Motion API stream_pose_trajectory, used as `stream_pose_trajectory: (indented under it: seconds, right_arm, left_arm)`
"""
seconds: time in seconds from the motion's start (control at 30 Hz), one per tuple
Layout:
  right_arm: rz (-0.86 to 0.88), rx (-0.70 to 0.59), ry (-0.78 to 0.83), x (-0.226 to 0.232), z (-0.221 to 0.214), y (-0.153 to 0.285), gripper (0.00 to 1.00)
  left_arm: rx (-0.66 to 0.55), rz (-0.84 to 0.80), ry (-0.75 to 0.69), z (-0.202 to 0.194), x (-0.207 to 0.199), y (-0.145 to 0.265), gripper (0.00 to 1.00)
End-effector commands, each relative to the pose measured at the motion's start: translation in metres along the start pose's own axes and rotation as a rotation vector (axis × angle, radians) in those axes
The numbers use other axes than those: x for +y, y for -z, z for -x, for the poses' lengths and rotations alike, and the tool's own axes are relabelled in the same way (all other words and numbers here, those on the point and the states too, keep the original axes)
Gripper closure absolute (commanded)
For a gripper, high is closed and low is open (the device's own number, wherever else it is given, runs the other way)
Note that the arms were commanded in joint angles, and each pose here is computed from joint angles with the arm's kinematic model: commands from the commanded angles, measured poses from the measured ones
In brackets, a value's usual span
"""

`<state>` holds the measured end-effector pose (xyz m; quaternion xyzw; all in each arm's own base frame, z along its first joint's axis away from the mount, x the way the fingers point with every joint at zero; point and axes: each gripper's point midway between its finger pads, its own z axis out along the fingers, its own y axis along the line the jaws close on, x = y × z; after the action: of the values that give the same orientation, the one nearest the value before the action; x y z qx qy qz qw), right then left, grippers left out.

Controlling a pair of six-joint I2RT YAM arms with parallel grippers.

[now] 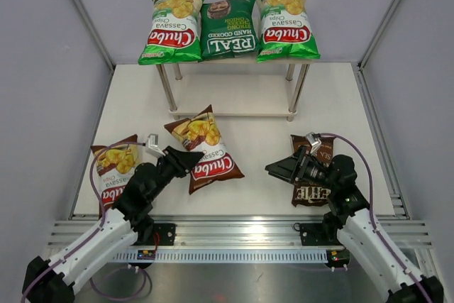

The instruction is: Place and organize the chips bags onto the shelf

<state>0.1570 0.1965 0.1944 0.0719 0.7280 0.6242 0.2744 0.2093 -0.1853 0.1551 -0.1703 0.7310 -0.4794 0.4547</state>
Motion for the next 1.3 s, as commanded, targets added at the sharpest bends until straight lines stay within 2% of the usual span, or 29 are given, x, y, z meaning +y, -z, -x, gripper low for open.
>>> stream_pose_trajectory:
  seconds: [0.0,0.1,0.27,0.6,0.73,0.87,0.97,1.07,1.1,1.17,1.27]
  right_arm:
    - [0.076,-0.092,0.124,0.031,0.013,-0.023,0.03]
    - [0.036,-0.052,0.172,0.028,-0.004,-0.049,0.04]
    - [-0.052,-0.079,0.219,0.013,-0.006,-0.074,0.04]
    - [0.106,-0.025,0.296,0.051,-0.022,-0.103,0.05]
    - [0.099,-0.05,0.31,0.05,-0.018,-0.105,0.12]
    - [0.095,-0.052,0.318,0.05,-0.017,-0.106,0.32]
    - [0.093,-0.045,0.334,0.048,-0.018,-0.108,0.56]
    - [0.107,-0.033,0.361,0.047,-0.021,-0.109,0.64]
    - [0.124,-0.036,0.376,0.051,-0.02,-0.108,0.67]
    - [0.14,-0.028,0.395,0.054,-0.022,-0.106,0.72]
    - [0.158,-0.036,0.436,0.058,-0.021,-0.105,0.8]
  left_arm:
    - [-0.087,-0.22,0.075,0.042,-0.086,-0.004,0.78]
    - [-0.035,-0.277,0.065,0.041,-0.111,-0.014,0.78]
    - [0.032,-0.38,0.039,0.032,-0.141,-0.018,0.79]
    - [0.1,-0.403,0.025,0.01,-0.147,-0.022,0.78]
    - [0.165,-0.431,-0.001,-0.003,-0.148,-0.018,0.78]
    - [0.226,-0.427,-0.077,-0.014,-0.143,-0.014,0.75]
    - [0.243,-0.425,-0.146,-0.015,-0.146,-0.012,0.71]
    - [0.225,-0.367,-0.196,-0.009,-0.14,-0.012,0.64]
    - [0.193,-0.324,-0.205,-0.003,-0.134,-0.015,0.56]
    - [0.171,-0.256,-0.232,0.005,-0.125,-0.013,0.5]
    - [0.111,-0.165,-0.253,0.02,-0.114,-0.011,0.34]
